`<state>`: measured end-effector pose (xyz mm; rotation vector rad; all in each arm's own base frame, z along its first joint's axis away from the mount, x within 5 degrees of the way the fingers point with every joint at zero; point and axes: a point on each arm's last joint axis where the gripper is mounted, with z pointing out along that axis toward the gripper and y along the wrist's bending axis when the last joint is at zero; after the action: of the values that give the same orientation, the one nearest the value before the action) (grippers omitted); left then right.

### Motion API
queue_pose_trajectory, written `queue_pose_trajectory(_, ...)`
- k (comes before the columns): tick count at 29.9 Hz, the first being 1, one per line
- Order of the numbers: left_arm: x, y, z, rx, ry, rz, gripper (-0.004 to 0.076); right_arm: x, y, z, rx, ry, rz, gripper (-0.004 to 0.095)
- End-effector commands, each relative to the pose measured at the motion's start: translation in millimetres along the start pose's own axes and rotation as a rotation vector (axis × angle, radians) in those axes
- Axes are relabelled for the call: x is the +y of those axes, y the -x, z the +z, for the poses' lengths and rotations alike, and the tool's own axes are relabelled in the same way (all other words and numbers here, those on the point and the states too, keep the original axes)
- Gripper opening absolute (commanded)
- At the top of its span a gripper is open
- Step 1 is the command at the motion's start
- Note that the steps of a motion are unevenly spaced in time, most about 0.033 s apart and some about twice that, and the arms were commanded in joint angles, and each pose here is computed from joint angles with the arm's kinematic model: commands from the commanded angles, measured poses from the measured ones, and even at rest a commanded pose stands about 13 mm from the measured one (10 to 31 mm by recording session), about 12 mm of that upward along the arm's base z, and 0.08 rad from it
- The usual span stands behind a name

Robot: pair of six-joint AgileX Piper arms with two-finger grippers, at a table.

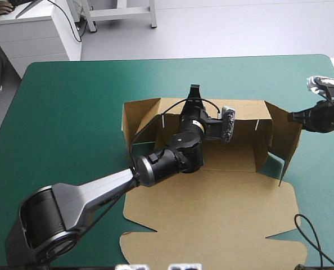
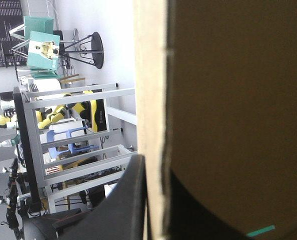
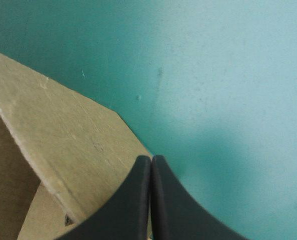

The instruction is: Fold the box

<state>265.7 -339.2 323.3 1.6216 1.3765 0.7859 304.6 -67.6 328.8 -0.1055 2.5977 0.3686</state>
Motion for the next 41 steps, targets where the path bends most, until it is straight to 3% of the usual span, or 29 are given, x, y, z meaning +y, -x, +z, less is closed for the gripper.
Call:
queue_pose_trajectory(1,21,-7,-19,-0.007,0.049,-0.049,-0.0008,8,0,-20,-0.11,-0.022,-0.037,-0.0019)
queue_pose_trajectory(18,21,-6,-19,-0.011,0.05,-0.057,-0.0008,13,-22,-19,-0.089,-0.052,-0.126,-0.0007)
queue_pose_trajectory(20,21,-6,-19,-0.011,0.05,-0.057,-0.0008,13,-22,-19,-0.088,-0.052,-0.143,0.0031)
queue_pose_trajectory(25,21,-6,-20,-0.015,0.05,-0.057,-0.0008,15,-22,-19,-0.087,-0.034,-0.103,0.0266)
queue_pose_trajectory(27,21,-6,-20,-0.015,0.05,-0.057,-0.0008,16,-22,-19,-0.082,-0.027,-0.113,0.0315)
queue_pose_trajectory(41,21,-6,-20,-0.013,0.05,-0.057,-0.0008,21,-34,-18,0.054,0.016,-0.1,0.032)
